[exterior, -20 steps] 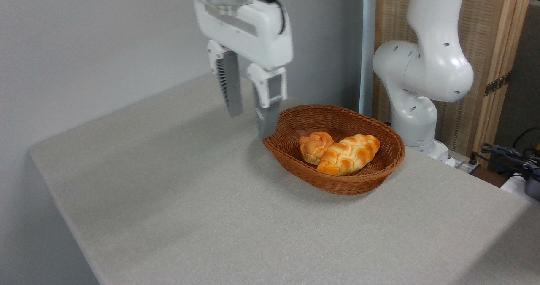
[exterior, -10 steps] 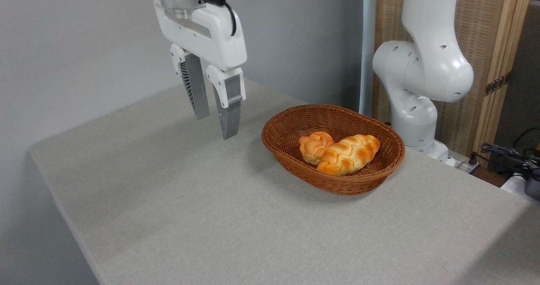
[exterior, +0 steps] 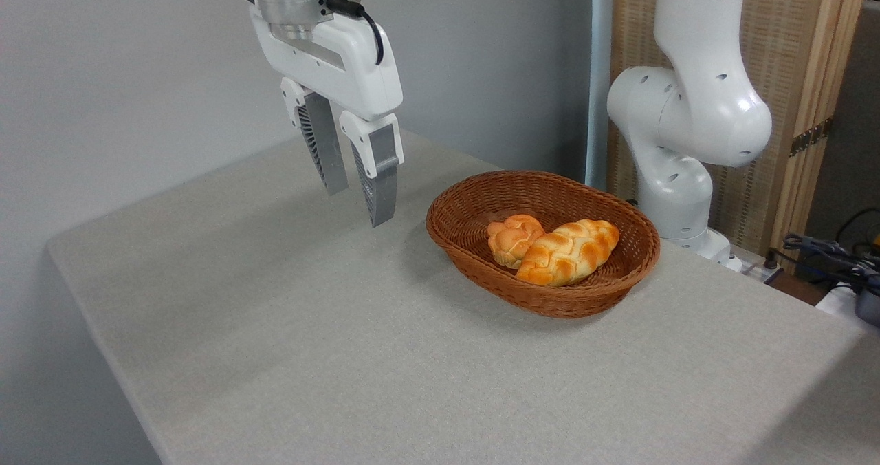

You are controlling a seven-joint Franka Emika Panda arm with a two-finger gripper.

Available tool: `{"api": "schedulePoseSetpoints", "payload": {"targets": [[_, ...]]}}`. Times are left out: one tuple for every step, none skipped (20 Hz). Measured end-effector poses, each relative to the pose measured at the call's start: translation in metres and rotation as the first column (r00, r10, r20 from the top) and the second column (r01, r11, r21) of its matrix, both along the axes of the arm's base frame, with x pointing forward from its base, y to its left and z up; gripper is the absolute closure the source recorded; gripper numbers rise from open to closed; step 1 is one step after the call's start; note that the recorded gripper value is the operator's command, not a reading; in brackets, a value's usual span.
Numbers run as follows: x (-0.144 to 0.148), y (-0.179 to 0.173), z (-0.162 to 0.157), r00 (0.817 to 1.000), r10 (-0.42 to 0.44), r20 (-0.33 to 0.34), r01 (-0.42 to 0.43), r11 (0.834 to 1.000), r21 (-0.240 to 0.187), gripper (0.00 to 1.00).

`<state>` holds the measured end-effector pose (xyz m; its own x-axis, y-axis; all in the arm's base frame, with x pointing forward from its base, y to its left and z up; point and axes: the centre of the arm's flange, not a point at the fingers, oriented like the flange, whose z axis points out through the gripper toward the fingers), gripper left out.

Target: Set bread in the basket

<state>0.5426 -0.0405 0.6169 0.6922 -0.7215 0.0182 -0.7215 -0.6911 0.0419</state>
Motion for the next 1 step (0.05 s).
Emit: {"api": "schedulePoseSetpoints", "payload": {"targets": [[0.0001, 0.0009, 0.0005, 1.000, 0.002, 0.001, -0.002, 1.000, 0.000, 0.00]]}}
